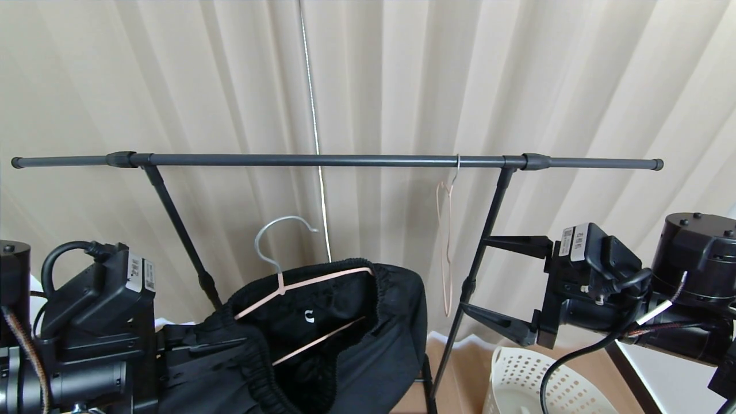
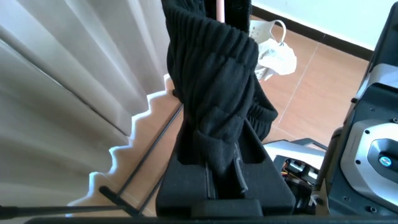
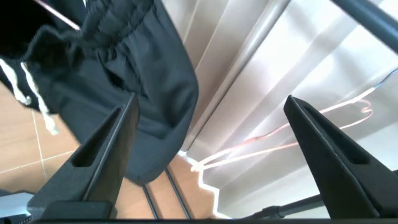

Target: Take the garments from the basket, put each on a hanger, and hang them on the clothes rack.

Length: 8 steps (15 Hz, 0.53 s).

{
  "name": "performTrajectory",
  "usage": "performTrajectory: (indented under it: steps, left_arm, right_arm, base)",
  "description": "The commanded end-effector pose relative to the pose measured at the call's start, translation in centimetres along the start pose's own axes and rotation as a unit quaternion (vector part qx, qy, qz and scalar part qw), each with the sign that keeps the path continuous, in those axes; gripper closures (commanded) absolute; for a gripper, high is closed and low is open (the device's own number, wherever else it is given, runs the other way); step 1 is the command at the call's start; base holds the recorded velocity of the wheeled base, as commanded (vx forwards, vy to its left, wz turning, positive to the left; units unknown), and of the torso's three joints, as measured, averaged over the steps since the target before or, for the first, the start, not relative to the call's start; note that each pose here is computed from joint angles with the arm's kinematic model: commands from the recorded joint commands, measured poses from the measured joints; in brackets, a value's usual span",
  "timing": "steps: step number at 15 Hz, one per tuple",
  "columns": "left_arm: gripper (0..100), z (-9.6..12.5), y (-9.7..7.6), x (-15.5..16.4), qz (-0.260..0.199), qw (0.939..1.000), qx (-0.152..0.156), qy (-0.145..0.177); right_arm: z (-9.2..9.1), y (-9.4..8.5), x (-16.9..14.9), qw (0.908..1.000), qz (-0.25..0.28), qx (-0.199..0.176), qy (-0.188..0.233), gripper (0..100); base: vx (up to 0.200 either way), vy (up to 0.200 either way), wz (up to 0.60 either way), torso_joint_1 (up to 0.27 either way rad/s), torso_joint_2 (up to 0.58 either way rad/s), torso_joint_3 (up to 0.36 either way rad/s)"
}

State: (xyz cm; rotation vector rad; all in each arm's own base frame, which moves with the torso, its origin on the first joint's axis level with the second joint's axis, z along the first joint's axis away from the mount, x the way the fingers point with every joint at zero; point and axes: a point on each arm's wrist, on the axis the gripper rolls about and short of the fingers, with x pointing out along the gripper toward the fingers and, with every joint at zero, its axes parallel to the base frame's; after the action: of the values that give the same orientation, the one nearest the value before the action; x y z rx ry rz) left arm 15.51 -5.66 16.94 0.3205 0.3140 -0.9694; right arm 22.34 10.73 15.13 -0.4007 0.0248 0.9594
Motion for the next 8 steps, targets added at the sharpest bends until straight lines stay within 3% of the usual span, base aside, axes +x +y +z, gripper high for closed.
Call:
performTrajectory:
  steps: [1,8]
  left_arm:
    - [100,-0.5,0.8,1.0,-0.003,0.9997,-0.016,0.019]
    - [100,2.2,5.9,5.5,0.063,0.9967,-0.05,0.008]
  right_arm:
    - [0.2,0.0,-0.1,1.0,-0.001,-0.003,-0.004,0]
    - [1.0,-0.3,-0.4,0.9997,-0.017,-0.009,-0.015,0]
  base:
    - [0.0,0.0,0.0,0.0,0.0,0.0]
    - [0.0,0.0,0.0,0.0,0.0,0.0]
